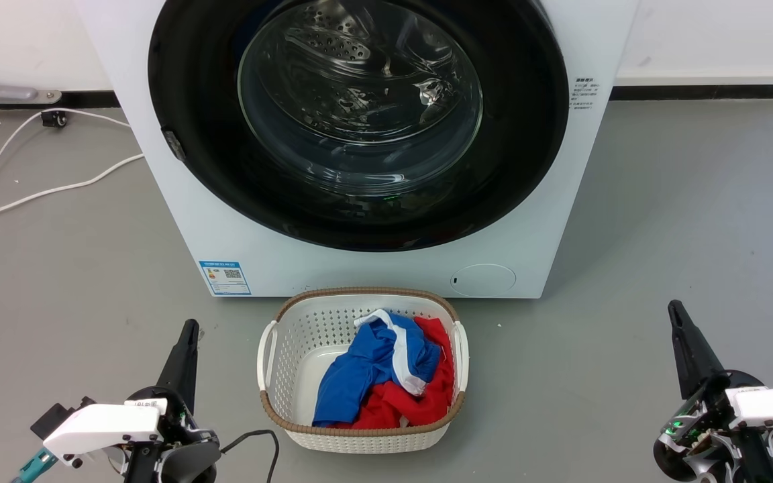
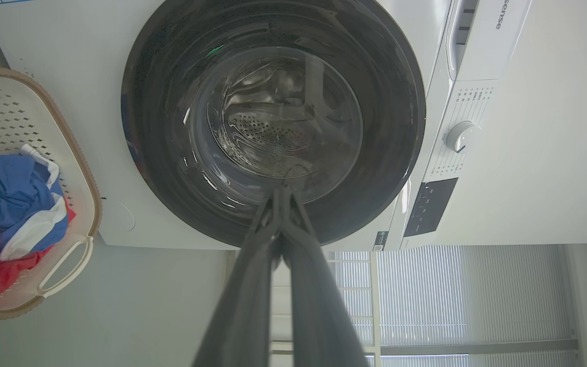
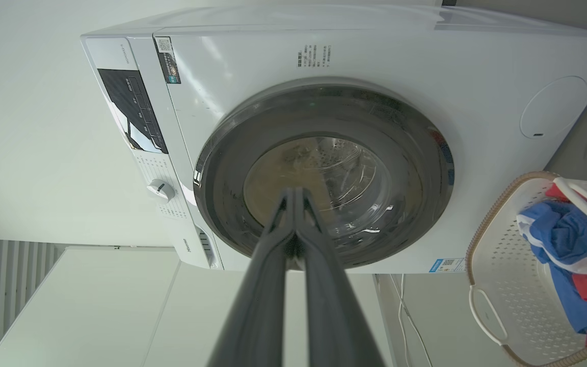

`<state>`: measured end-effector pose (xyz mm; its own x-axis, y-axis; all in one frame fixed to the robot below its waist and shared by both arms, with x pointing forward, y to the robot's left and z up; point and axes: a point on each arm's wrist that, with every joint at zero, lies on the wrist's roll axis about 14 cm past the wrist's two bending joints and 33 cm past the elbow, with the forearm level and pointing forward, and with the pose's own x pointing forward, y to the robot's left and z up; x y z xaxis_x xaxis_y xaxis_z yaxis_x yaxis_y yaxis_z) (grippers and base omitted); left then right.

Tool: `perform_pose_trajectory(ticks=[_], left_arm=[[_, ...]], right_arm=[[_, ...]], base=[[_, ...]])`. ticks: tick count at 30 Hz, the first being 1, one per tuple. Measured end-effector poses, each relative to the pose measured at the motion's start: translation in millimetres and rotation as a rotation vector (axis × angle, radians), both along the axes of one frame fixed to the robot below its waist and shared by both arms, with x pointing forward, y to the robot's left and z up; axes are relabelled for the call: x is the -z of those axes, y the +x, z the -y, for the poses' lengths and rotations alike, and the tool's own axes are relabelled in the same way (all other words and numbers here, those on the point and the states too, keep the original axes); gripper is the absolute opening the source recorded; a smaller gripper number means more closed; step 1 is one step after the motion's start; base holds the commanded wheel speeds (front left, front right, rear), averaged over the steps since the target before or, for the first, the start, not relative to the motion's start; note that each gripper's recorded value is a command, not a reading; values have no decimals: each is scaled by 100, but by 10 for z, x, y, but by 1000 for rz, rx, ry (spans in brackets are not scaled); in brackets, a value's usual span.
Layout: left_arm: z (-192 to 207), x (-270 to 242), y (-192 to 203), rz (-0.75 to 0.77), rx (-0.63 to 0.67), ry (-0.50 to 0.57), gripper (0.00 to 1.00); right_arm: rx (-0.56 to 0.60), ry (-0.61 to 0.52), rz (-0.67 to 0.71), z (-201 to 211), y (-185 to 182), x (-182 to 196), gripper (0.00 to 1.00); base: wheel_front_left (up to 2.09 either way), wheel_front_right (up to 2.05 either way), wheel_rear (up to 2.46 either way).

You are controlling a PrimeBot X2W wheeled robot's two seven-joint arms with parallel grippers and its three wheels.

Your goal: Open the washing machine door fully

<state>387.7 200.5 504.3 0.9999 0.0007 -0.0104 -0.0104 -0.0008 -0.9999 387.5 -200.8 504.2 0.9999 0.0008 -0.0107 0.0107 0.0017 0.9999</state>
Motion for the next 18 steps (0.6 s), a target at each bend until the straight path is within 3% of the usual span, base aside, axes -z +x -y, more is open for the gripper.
perform_pose_trajectory(ticks=[18], left_arm=[[-1, 0, 0, 0, 0, 0, 0]], right_arm=[[0, 0, 0, 0, 0, 0, 0]], base=[[0, 0, 0]])
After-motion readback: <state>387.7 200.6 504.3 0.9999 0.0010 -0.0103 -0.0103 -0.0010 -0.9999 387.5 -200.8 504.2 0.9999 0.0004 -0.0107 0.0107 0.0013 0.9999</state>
